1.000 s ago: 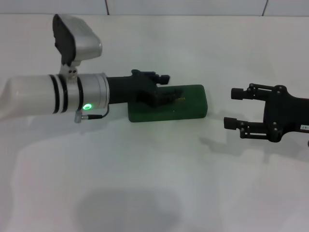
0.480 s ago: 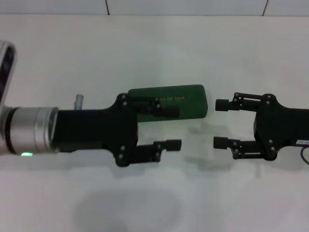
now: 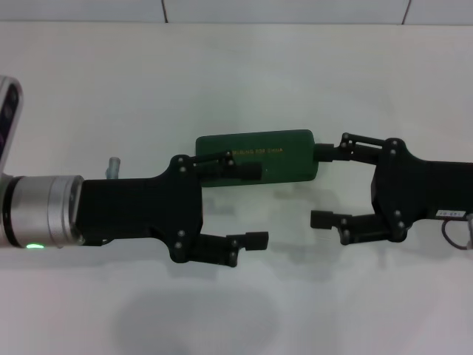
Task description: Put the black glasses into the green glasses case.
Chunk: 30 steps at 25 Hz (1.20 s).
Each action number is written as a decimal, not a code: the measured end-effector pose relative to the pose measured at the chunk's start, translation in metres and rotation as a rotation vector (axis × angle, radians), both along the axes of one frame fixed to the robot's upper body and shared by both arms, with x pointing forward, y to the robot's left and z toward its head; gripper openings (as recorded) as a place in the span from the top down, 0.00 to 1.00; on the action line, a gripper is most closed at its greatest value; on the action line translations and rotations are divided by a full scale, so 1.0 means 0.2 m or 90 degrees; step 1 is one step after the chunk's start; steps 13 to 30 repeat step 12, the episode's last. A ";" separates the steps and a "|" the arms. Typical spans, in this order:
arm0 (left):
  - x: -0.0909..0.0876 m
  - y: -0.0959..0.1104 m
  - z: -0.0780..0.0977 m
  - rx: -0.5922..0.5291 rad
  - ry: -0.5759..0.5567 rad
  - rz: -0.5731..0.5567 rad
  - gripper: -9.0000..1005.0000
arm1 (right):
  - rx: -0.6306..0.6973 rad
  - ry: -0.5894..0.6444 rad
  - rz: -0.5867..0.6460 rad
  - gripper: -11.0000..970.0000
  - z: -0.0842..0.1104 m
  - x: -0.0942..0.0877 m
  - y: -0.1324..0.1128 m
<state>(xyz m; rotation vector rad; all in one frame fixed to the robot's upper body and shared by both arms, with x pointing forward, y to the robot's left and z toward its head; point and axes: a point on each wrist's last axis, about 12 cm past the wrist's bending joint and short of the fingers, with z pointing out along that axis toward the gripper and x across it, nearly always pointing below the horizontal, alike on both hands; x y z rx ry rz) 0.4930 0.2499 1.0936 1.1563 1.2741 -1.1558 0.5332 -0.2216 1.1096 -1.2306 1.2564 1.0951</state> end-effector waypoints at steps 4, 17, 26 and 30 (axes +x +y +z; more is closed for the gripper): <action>-0.01 0.00 -0.01 0.002 -0.004 0.002 0.21 | -0.001 -0.025 0.003 0.12 -0.02 -0.02 0.00; -0.03 0.12 0.00 0.002 -0.006 0.047 0.11 | 0.000 -0.028 0.000 0.13 -0.03 -0.02 0.00; -0.03 0.12 0.00 0.002 -0.006 0.047 0.11 | 0.000 -0.028 0.000 0.13 -0.03 -0.02 0.00; -0.03 0.12 0.00 0.002 -0.006 0.047 0.11 | 0.000 -0.028 0.000 0.13 -0.03 -0.02 0.00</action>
